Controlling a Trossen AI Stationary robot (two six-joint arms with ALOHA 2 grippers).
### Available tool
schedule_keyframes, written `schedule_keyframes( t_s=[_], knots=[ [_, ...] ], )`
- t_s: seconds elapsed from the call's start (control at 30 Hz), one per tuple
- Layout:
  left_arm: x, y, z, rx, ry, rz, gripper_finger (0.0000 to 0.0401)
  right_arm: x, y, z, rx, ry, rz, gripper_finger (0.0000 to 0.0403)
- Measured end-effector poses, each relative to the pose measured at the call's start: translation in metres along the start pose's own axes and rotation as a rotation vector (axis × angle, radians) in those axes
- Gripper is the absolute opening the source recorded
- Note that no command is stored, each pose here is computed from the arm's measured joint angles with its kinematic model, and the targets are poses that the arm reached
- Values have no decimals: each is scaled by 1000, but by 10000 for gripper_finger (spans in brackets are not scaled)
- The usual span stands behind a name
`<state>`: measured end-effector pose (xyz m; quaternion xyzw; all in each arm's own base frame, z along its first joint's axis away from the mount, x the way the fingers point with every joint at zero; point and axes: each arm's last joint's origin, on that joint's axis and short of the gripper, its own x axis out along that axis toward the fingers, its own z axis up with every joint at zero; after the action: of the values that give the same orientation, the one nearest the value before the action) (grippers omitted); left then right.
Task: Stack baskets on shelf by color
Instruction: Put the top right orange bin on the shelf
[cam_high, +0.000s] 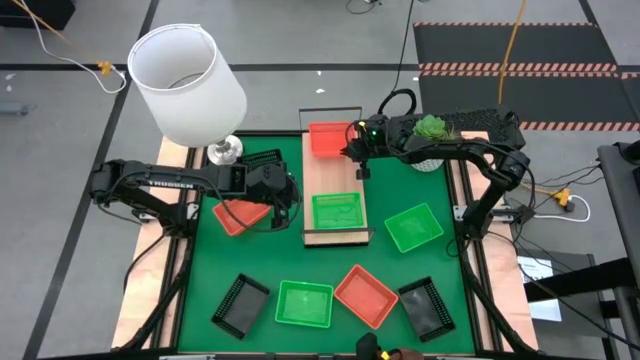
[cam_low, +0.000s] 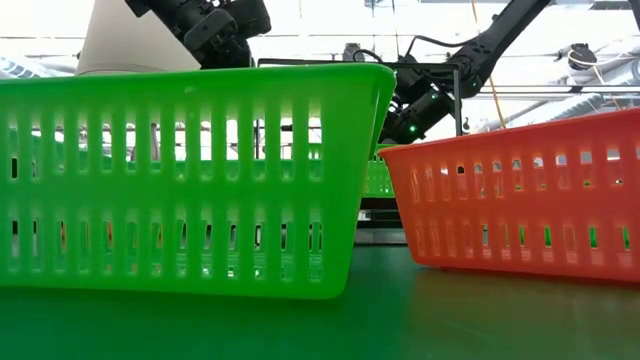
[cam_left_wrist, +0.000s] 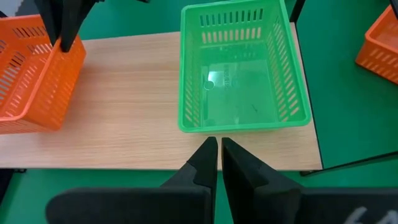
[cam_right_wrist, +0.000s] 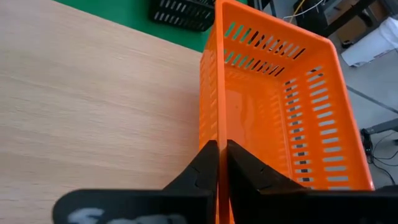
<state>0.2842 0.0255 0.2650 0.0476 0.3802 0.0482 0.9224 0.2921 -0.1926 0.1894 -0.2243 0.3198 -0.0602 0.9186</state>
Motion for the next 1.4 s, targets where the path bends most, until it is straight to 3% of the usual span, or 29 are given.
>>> schedule_keyframes(
  t_s=[0.47, 0.97, 1.2, 1.4],
  knots=[
    [0, 0, 0, -3, -1, 0, 26, 0, 1, -2, 3, 15, 15, 17],
    [0, 0, 0, -3, -1, 0, 26, 0, -1, 1, 31, -10, -9, 101],
    [0, 0, 0, -1, 1, 0, 26, -7, -2, 6, 124, -14, -14, 116],
    [0, 0, -1, 0, 8, -1, 26, -34, -5, 17, 246, 9, -46, 116]
  ],
)
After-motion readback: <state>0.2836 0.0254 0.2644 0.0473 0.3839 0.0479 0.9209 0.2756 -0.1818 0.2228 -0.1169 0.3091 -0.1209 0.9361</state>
